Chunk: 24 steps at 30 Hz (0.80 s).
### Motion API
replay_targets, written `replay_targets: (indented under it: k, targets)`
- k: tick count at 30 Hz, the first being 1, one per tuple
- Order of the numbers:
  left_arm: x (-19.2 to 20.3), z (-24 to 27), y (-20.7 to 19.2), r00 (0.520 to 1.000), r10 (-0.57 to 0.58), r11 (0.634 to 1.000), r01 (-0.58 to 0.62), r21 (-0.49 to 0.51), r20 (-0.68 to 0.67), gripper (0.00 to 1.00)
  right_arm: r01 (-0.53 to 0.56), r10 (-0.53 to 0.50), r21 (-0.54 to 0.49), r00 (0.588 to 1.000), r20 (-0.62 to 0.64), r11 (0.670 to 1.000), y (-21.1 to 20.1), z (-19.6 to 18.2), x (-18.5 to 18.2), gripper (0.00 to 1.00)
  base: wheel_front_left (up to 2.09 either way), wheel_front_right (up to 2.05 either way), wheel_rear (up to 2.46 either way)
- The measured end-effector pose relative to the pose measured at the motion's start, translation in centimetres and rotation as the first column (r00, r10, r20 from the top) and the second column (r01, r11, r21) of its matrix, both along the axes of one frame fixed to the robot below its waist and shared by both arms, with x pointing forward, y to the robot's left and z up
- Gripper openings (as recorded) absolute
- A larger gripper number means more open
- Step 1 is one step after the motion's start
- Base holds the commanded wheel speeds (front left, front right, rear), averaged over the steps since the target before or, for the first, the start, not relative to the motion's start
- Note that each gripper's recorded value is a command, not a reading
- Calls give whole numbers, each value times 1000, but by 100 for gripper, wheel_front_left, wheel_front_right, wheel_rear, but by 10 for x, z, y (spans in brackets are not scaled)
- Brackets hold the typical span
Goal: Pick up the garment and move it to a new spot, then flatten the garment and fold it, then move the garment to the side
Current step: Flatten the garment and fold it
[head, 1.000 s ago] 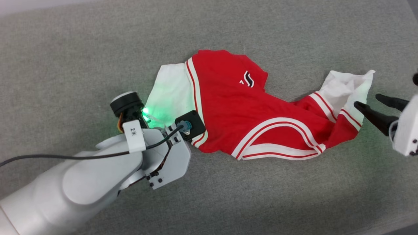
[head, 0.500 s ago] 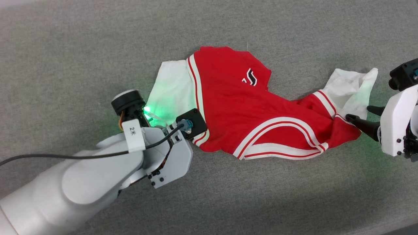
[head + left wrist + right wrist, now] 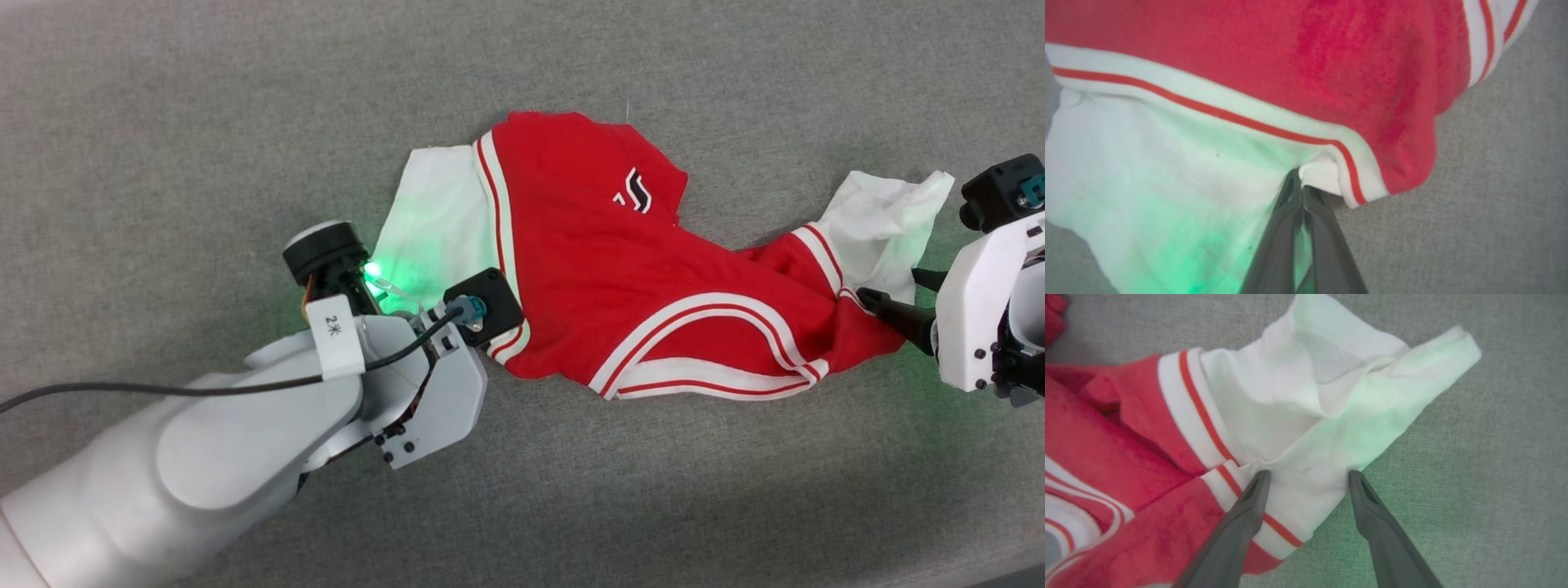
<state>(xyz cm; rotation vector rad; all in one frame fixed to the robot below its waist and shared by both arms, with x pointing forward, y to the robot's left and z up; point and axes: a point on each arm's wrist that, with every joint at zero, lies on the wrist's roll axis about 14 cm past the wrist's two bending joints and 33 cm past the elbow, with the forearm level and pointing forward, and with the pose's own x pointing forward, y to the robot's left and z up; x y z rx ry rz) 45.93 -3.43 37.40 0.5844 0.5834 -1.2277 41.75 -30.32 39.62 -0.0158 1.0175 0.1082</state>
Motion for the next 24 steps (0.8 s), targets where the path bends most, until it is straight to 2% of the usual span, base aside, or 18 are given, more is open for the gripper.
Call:
replay_targets:
  k: [4, 5, 6, 8, 18, 21, 24]
  targets:
    - [0, 1, 1, 1000, 3, 1000, -3, -3, -1, 0, 15, -15, -18, 1000, -11, 1000, -6, -4, -1, 100, 0, 0, 0]
    - [0, 1, 1, 1000, 3, 1000, -3, -4, -1, 0, 14, -15, -23, 1000, -12, 1000, -6, -5, -1, 82, 0, 0, 0]
    - [0, 1, 1, 1000, 4, 1000, -4, -4, -1, 0, 13, -13, -24, 1000, -13, 1000, -5, -5, -1, 44, 0, 0, 0]
    - [0, 2, 1, 1000, 7, 1000, -7, -6, -3, 0, 12, -12, -18, 1000, -16, 1000, -3, -6, -1, 0, 0, 0, 0]
    - [1, 9, 1, 998, 58, 996, -60, -62, -36, 0, 13, -12, -21, 999, 53, 1000, -6, 9, -2, 0, 0, 0, 0]
    - [8, 18, 1, 990, 119, 981, -130, -147, -78, 0, 26, -27, 9, 993, 116, 1000, -5, 23, 1, 0, 0, 0, 0]
    - [22, 38, 3, 973, 205, 939, -227, -259, -109, 0, 40, -57, 93, 981, 187, 995, 4, 38, 3, 0, 0, 0, 0]
